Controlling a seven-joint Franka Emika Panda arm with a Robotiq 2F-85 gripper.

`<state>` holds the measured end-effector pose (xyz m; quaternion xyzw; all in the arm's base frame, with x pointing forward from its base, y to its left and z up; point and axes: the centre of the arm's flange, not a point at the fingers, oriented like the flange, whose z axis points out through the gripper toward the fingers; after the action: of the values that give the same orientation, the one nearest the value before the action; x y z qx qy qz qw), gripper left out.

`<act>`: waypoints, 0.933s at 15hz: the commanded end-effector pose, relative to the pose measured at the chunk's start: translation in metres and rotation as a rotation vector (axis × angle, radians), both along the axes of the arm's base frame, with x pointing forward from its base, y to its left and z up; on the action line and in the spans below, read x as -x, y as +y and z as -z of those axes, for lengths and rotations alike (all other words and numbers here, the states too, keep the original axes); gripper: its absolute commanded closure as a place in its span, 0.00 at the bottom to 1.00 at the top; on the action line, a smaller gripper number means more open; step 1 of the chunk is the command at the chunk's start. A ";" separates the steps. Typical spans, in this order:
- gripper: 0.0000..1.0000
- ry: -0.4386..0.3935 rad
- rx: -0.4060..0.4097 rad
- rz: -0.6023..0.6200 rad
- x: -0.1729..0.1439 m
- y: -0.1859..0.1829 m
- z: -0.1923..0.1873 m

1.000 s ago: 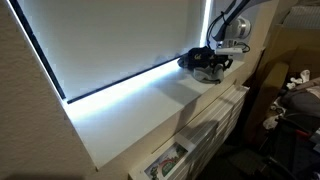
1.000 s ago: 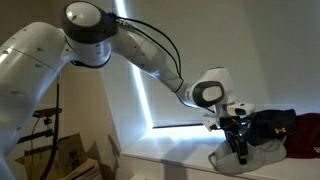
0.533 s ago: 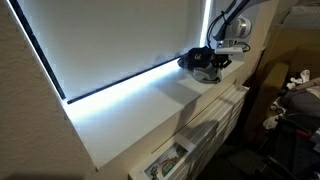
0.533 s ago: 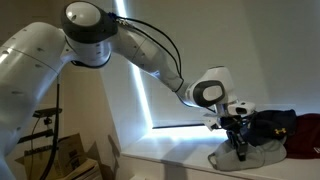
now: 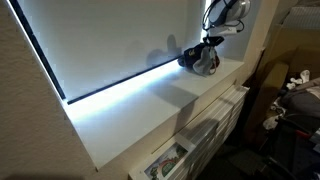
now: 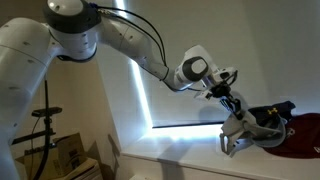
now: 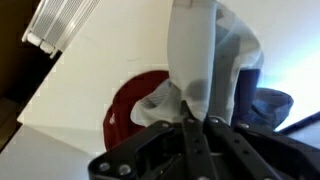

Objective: Move the white cap to the left

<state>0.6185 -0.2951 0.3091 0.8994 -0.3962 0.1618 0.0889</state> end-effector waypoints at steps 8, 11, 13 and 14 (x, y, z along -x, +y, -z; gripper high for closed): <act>0.99 -0.134 0.075 -0.391 -0.053 0.121 -0.100; 0.99 -0.150 0.055 -0.506 -0.058 0.145 -0.110; 0.99 -0.146 0.054 -0.577 -0.063 0.162 -0.113; 0.99 -0.140 0.062 -0.609 -0.068 0.171 -0.114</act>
<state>0.6827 -0.1343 0.4141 0.9541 -0.1536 0.2530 0.0457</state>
